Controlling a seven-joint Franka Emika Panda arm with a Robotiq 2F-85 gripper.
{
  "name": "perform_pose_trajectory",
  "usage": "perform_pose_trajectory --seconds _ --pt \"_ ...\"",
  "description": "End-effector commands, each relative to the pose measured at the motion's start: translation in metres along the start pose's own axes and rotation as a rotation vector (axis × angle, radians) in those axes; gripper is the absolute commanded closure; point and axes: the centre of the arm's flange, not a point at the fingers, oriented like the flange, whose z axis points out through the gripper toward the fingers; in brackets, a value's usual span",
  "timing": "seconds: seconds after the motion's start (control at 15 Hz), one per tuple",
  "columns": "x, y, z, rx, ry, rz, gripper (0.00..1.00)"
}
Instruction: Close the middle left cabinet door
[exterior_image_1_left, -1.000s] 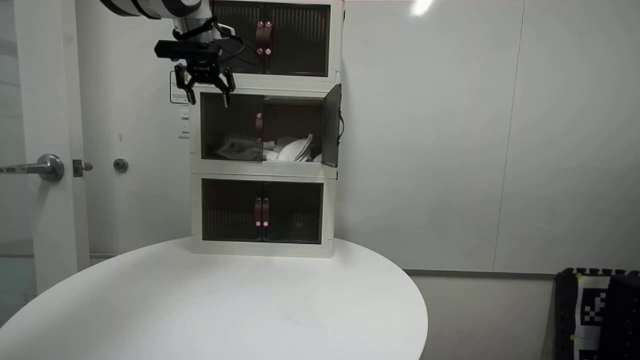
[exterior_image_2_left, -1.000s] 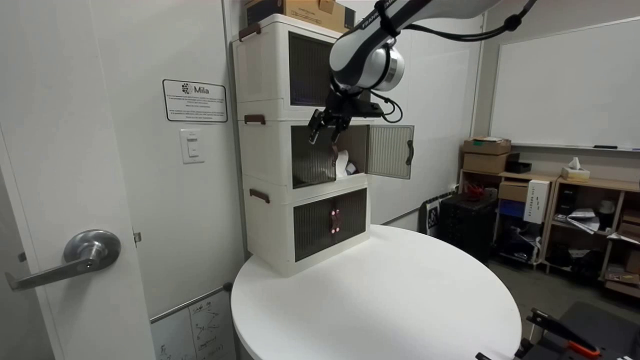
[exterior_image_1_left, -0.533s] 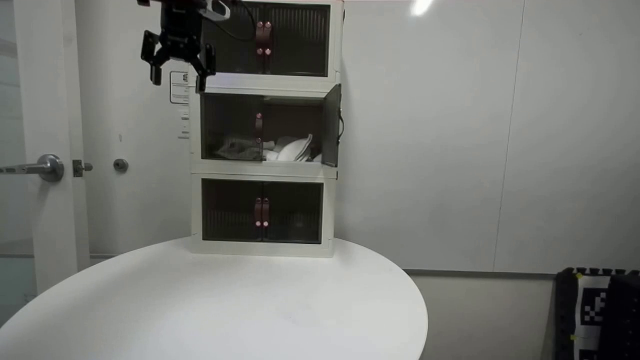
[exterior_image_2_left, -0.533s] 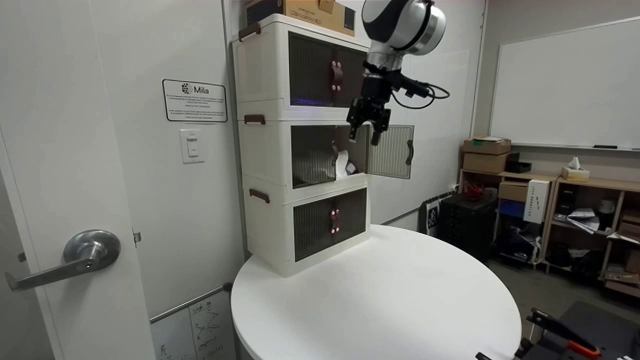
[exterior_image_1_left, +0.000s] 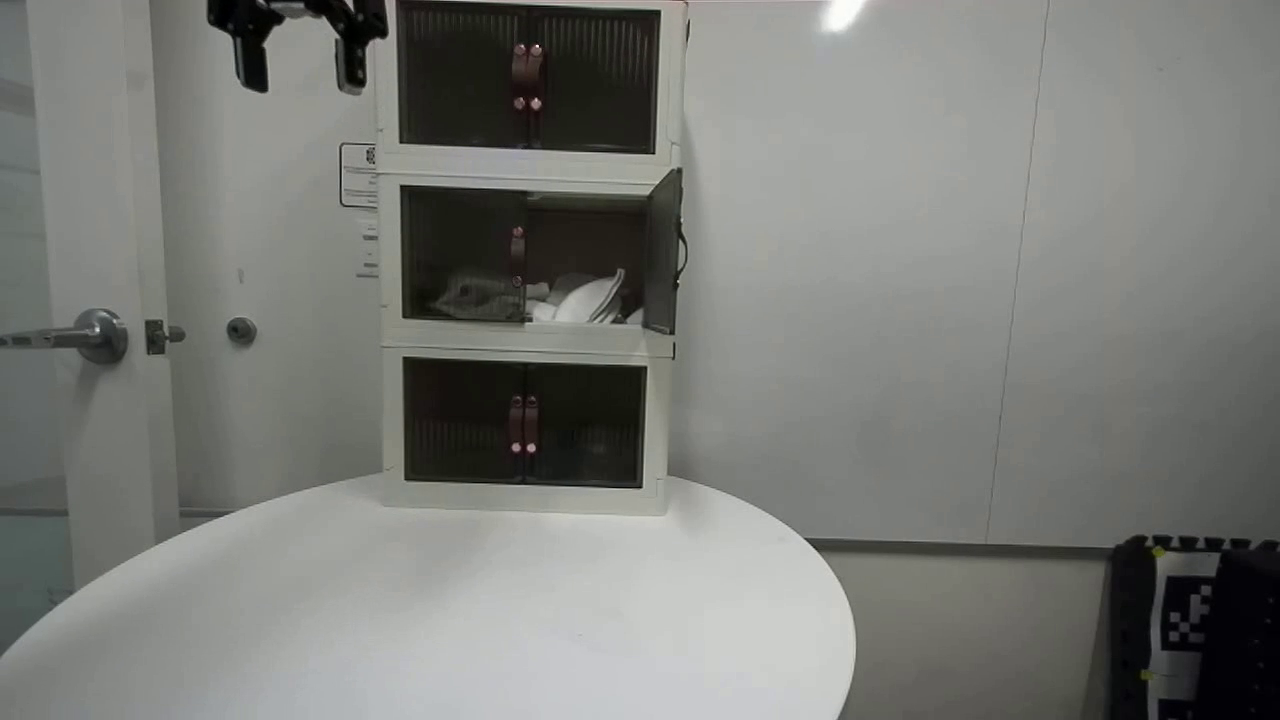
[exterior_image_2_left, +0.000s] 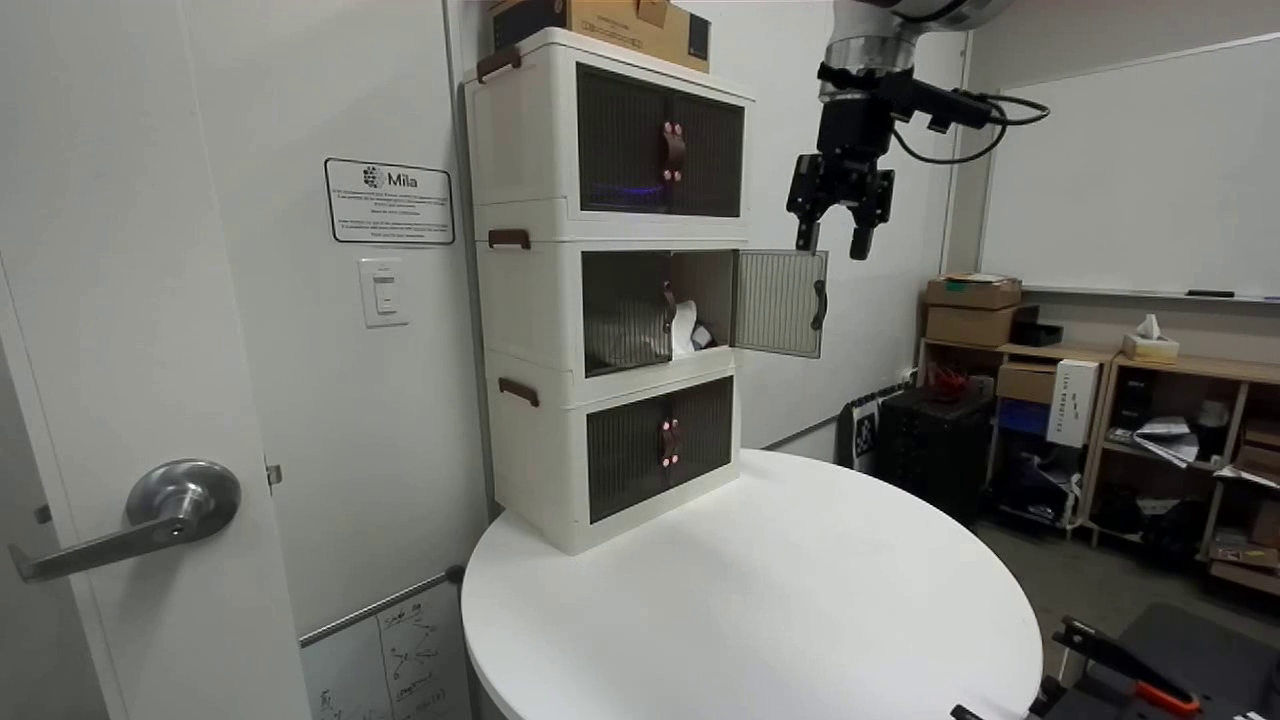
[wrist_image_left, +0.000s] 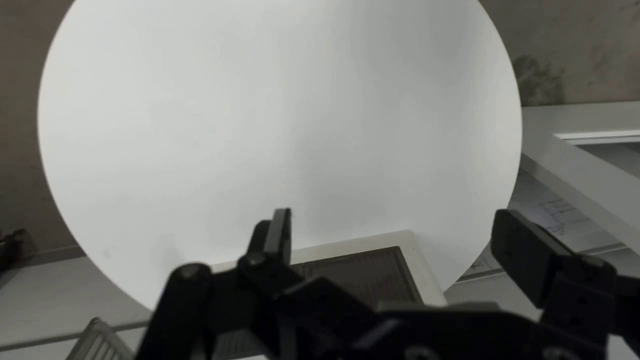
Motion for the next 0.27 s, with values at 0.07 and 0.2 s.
perform_pose_trajectory --seconds 0.07,0.2 --pt "-0.019 0.001 -0.009 -0.022 0.042 0.023 0.0" --pt "-0.028 0.002 -0.012 -0.026 0.057 0.029 0.0"
